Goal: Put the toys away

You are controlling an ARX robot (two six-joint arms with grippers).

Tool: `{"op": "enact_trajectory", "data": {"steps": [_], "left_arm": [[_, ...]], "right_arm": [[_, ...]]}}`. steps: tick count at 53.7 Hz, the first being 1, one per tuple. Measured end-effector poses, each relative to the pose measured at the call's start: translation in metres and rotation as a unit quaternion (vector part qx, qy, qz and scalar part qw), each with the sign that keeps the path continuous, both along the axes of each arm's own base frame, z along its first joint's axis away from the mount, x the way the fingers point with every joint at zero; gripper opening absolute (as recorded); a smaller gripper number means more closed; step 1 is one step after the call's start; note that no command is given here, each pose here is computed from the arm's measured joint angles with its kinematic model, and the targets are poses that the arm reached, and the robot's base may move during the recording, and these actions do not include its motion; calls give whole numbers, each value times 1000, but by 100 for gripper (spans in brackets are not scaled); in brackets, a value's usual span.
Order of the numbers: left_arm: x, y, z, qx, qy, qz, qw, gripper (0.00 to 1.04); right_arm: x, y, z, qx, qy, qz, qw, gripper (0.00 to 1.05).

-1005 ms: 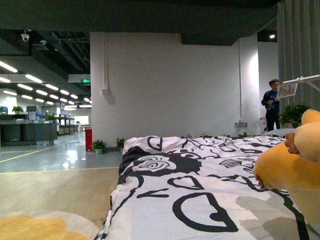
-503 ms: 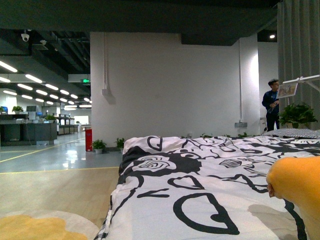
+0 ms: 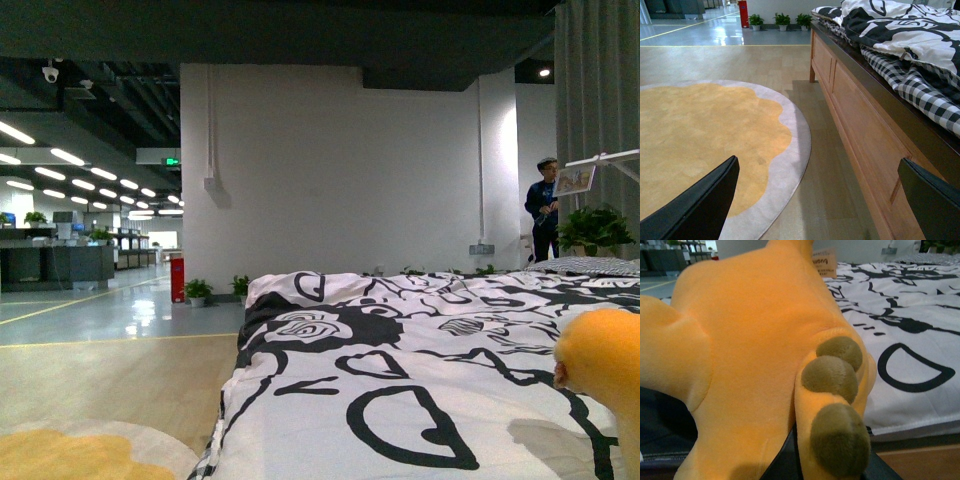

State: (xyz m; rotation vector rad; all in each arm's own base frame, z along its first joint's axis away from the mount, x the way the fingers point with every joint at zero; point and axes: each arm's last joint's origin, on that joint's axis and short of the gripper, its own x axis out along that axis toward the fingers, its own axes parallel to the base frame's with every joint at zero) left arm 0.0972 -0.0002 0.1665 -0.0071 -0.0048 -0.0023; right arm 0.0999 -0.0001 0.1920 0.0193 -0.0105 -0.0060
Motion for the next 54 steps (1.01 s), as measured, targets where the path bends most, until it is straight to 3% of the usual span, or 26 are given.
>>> {"op": "enact_trajectory", "data": {"steps": [54], "left_arm": [[0,0,0,0,0,0,1000,98]], "right_arm": [[-3,0,-22,-4,-6,-1,1000,7]]}}
